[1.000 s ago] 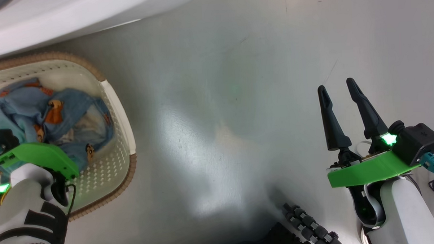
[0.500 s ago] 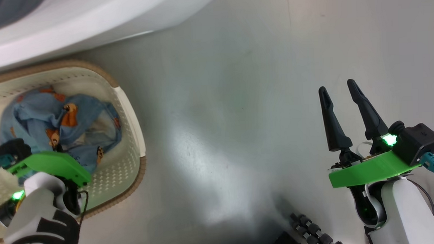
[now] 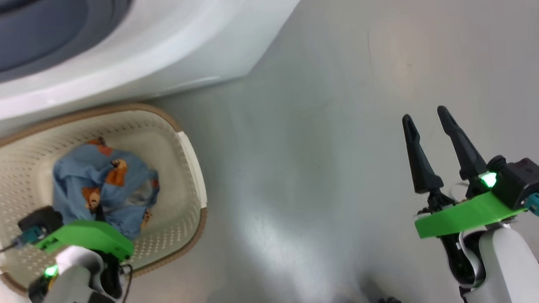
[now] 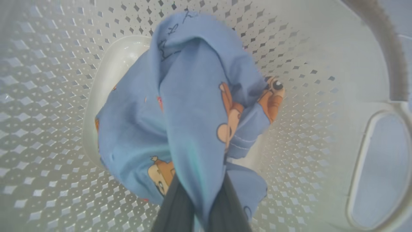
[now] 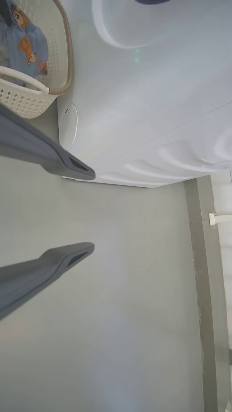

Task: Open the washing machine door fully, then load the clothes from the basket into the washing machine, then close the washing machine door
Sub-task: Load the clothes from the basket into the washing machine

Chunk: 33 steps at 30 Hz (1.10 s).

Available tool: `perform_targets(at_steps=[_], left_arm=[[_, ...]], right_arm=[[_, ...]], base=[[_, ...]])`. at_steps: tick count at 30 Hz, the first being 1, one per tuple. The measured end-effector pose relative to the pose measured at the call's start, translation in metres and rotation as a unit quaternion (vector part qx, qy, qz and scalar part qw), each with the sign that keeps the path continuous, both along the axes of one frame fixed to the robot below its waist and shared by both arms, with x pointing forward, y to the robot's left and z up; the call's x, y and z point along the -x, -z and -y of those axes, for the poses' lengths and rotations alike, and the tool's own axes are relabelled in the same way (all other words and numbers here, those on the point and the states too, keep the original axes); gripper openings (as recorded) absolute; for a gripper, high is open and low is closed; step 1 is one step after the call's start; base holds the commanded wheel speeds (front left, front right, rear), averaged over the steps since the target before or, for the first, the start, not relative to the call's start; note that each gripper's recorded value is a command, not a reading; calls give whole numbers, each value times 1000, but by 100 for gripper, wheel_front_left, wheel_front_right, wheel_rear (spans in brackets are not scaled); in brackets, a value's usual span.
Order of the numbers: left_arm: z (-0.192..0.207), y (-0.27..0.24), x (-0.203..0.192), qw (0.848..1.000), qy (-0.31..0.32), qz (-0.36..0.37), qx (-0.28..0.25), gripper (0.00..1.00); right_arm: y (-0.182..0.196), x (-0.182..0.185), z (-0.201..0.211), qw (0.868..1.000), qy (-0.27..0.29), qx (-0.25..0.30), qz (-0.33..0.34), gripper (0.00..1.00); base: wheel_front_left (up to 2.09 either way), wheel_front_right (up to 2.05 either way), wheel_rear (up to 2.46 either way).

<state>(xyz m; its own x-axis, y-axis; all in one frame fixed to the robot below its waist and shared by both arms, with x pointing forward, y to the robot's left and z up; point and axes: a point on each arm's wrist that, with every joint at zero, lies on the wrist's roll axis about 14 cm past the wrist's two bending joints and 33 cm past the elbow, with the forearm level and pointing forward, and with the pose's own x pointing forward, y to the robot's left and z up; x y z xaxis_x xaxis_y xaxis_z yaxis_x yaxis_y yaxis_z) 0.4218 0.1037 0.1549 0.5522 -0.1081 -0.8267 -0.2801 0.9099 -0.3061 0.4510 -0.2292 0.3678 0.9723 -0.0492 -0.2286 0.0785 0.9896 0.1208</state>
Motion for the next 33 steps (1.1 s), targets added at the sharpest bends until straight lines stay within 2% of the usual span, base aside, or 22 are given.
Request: perform_targets(at_steps=[12,20,33], left_arm=[[-13,-68,12,996,-20,86,8,0],[-34,-114,37,989,-27,144,-4,0],[-44,-183,61,968,-30,251,-1,0]], right_arm=[[-42,23,-5,999,-3,-10,37,100],[-68,49,-11,998,-5,-19,61,100],[-94,86,-21,995,-12,-28,90,100]], base=[[0,0,0],[0,0,0],[0,0,0]])
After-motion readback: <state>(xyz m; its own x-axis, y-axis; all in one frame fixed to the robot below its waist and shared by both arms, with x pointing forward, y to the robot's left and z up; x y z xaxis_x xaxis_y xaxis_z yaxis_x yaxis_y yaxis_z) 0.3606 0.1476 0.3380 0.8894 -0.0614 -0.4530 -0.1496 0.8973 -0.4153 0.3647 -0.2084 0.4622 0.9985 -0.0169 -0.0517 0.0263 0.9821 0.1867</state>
